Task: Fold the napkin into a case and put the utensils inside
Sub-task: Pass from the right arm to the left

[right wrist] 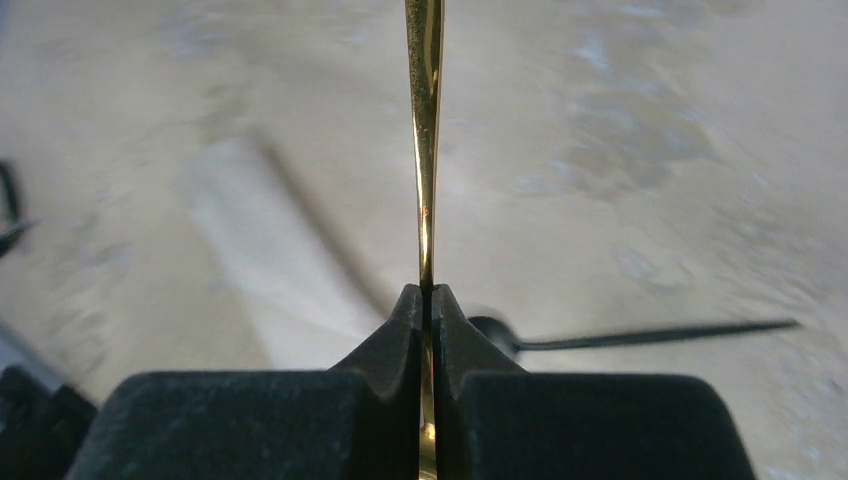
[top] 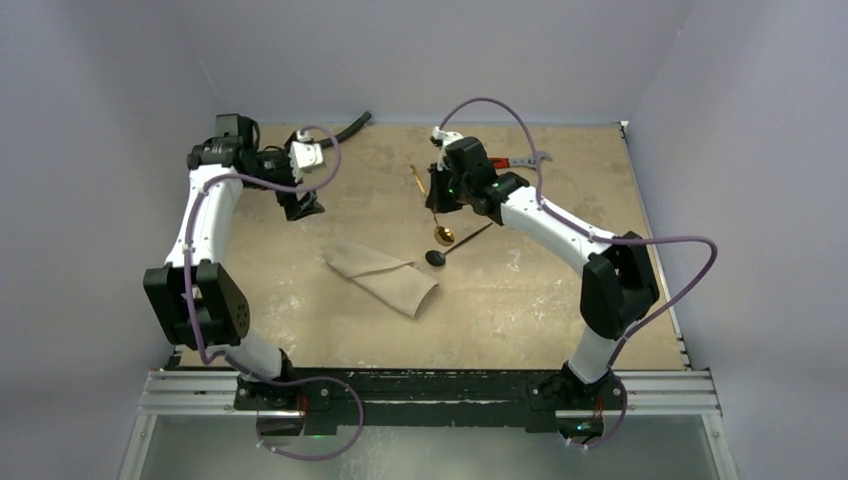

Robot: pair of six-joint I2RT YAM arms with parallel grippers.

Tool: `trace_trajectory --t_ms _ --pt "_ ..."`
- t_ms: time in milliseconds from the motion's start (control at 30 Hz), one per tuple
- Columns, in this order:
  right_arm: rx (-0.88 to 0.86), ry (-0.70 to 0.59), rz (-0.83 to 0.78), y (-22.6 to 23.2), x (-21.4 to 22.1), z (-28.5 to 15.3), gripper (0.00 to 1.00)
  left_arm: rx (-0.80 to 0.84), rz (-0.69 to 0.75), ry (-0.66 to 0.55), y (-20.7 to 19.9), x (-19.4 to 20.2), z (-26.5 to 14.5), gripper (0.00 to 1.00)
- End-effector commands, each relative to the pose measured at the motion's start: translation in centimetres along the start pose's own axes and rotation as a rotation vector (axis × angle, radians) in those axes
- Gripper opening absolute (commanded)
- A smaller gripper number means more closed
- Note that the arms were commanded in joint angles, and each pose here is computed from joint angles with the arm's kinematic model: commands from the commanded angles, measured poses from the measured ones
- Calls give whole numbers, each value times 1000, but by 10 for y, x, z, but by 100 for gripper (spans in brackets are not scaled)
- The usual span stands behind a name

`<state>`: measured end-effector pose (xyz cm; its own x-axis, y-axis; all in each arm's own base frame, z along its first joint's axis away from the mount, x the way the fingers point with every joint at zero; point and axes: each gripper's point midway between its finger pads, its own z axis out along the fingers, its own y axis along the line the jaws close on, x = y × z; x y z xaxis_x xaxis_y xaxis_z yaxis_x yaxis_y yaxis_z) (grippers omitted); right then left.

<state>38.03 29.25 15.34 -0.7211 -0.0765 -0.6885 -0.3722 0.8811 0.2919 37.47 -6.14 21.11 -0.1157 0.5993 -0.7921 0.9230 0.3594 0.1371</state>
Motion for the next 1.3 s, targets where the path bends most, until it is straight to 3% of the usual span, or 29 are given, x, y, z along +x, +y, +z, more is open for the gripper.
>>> trace_trajectory --t_ms 0,167,400,567,733,833,900,933,967,1067,1200,1267 --pt "-323 53 -146 95 7 -34 0 -2 527 -129 -22 -51 0 99" --pt "-464 96 -170 148 16 -46 0 -92 884 -125 -41 -78 2 98" --pt "-612 115 -174 187 13 -52 0 13 1157 6 -71 -42 13 98" --pt "-680 132 -174 198 15 -51 0 34 1256 54 -79 -32 14 87" --pt "-749 149 -172 209 14 -54 0 -58 1373 75 -74 -34 14 60" --pt "-789 156 -172 216 12 -57 0 -96 1422 78 -70 -38 15 51" --pt "-814 165 -165 220 13 -59 0 -123 1448 84 -67 -41 15 31" --pt "-825 173 -165 221 14 -60 0 -157 1462 80 -64 -45 13 9" --pt "-834 184 -160 221 17 -60 0 -196 1470 73 -61 -49 12 0" --pt "-860 206 -141 222 22 -64 1 -303 1534 75 -53 -60 7 0" --pt "-824 208 -64 215 25 -70 55 -548 1609 34 -39 -89 -9 0" --pt "-788 194 -24 202 27 -76 68 -600 1639 29 -38 -94 -12 0"
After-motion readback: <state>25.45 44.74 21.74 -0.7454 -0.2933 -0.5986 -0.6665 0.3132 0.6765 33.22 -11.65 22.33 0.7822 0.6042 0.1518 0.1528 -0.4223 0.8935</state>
